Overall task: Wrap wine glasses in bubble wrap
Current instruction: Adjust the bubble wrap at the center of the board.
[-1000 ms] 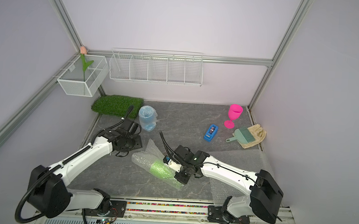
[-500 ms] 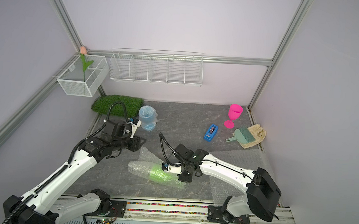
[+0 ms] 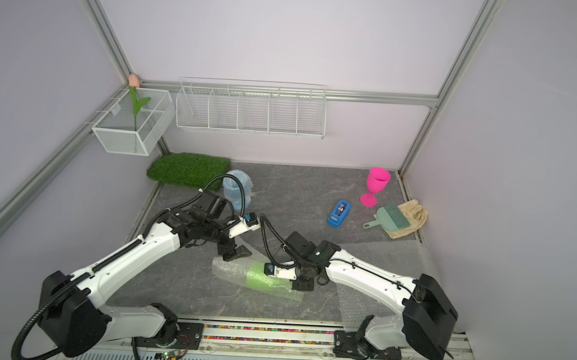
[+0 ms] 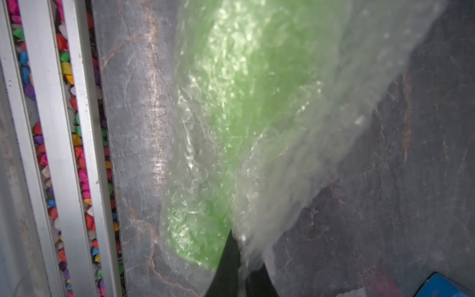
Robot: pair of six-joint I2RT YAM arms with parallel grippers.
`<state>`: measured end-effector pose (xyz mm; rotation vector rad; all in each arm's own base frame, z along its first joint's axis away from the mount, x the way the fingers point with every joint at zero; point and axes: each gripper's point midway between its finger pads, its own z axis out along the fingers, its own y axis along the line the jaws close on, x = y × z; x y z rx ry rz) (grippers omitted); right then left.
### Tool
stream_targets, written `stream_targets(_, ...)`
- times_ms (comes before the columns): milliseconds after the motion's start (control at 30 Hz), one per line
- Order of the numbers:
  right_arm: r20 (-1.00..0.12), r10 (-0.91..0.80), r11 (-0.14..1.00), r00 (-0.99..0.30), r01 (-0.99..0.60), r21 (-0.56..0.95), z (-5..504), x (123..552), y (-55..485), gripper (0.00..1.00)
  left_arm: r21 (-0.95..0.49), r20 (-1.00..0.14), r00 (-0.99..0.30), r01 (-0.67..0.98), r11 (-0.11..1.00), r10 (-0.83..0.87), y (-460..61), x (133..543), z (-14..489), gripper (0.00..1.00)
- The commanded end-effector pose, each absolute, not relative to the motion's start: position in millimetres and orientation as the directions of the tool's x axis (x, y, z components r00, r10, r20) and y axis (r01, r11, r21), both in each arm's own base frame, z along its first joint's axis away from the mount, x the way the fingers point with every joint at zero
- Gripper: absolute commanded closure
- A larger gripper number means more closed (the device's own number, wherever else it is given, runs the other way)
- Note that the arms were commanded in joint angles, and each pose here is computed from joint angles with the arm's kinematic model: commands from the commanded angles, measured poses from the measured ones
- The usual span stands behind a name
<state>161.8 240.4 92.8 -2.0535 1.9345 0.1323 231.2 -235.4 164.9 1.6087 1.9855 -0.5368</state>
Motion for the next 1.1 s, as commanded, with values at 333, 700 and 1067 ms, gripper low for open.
stream_targets(333, -0.230, -0.963, -0.089, 0.142, -0.970, -0.225, 97.2, 165.6, 229.2, 0.93, -0.068, -0.609, 0.010, 0.996, -0.065, 0.793, -241.3, 198.0, 160.9, 0.13)
stream_targets(700, -0.295, -0.956, 0.004, 0.007, -0.999, -0.038, 100.0, 164.8, 230.5, 0.93, -0.140, -0.583, -0.024, 0.988, -0.070, 0.812, -236.5, 168.1, 138.5, 0.21)
stream_targets(1067, -0.360, -0.911, 0.135, -0.201, -0.970, 0.200, 108.0, 172.9, 240.1, 0.93, -0.070, -0.513, 0.027, 0.995, -0.073, 0.858, -234.5, 150.5, 123.2, 0.22)
